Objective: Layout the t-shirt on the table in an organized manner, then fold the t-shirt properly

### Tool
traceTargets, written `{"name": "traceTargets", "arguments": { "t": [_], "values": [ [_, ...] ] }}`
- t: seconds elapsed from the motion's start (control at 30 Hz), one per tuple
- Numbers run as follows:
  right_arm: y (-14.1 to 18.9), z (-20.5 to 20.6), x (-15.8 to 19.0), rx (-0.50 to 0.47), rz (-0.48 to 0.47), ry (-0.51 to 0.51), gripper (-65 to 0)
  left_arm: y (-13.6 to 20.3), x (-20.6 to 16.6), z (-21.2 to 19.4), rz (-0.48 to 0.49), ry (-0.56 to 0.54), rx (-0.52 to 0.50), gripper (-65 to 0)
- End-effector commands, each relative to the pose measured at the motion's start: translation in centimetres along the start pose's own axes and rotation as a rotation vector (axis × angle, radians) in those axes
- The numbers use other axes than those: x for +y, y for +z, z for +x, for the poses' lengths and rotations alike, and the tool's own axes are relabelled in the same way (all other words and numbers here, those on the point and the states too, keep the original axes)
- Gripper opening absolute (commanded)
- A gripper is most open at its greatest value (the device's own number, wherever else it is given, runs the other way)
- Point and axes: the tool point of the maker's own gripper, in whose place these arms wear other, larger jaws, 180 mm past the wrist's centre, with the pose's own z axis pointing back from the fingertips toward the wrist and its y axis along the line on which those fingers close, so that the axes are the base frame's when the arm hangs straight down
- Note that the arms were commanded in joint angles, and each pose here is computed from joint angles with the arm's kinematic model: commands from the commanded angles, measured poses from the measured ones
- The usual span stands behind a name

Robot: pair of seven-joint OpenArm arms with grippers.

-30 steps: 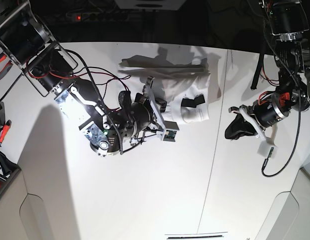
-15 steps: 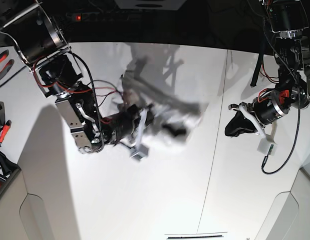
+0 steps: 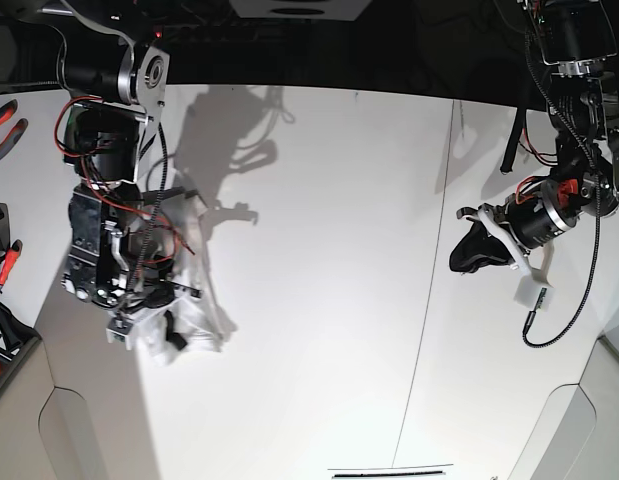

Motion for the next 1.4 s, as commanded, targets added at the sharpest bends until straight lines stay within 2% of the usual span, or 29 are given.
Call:
{"name": "traceTargets", "arguments": {
  "t": [0.0, 0.17, 0.27, 0.37, 0.53, 0.8, 0.9, 1.0, 1.07, 1.13, 1.2, 1.27, 1.37],
  "values": [
    [-0.3, -3.7, -5.4, 0.131, -0.161, -0.019, -65.0, 0.3, -0.1, 1.8, -0.009, -0.019, -0.051, -65.0],
    [0.3, -3.9, -9.3, 0.13, -0.209, -0.096, -65.0, 0.3, -0.1, 1.8, -0.01, -0.019, -0.052, -65.0],
    [0.6, -3.4, -9.3, 0.108, -0.184, -0.13, -65.0, 0.3, -0.1, 1.8, -0.01, -0.018, -0.053, -65.0],
    [1.4, -1.7, -8.8, 0.047, -0.166, -0.138, -65.0, 0.3, -0.1, 1.9, -0.011, -0.018, -0.054, -65.0],
    [5.9, 3.7, -8.3, -0.146, -0.161, -0.121, -65.0, 0.4, -0.7, 2.5, -0.045, 0.009, -0.089, -65.0],
    [17.3, 11.6, -6.0, -0.542, -0.097, -0.03, -65.0, 0.5, -1.5, 3.1, -0.088, 0.007, -0.122, -65.0],
    [19.0, 12.1, -5.3, -0.599, -0.072, -0.002, -65.0, 0.7, -1.6, 3.5, -0.099, 0.019, -0.139, -65.0],
    [19.5, 10.7, -3.4, -0.623, 0.035, 0.054, -65.0, 2.1, -1.4, 5.0, -0.14, 0.043, -0.223, -65.0],
    [20.6, 8.6, -2.4, -0.648, 0.081, 0.121, -65.0, 3.8, 0.0, 4.9, -0.122, 0.098, -0.238, -65.0],
    [21.6, 5.9, -2.5, -0.659, 0.071, 0.165, -65.0, 5.9, 1.7, 3.8, -0.092, 0.166, -0.243, -65.0],
    [22.3, 2.6, -2.7, -0.639, 0.052, 0.201, -65.0, 8.8, 3.4, 2.9, -0.061, 0.245, -0.291, -65.0],
    [23.0, -0.9, -2.7, -0.604, 0.048, 0.244, -65.0, 11.6, 4.8, 2.0, -0.028, 0.3, -0.318, -65.0],
    [23.4, -5.8, -3.3, -0.515, 0.027, 0.299, -65.0, 16.0, 6.5, 0.0, 0.024, 0.34, -0.289, -65.0]
  ]
}}
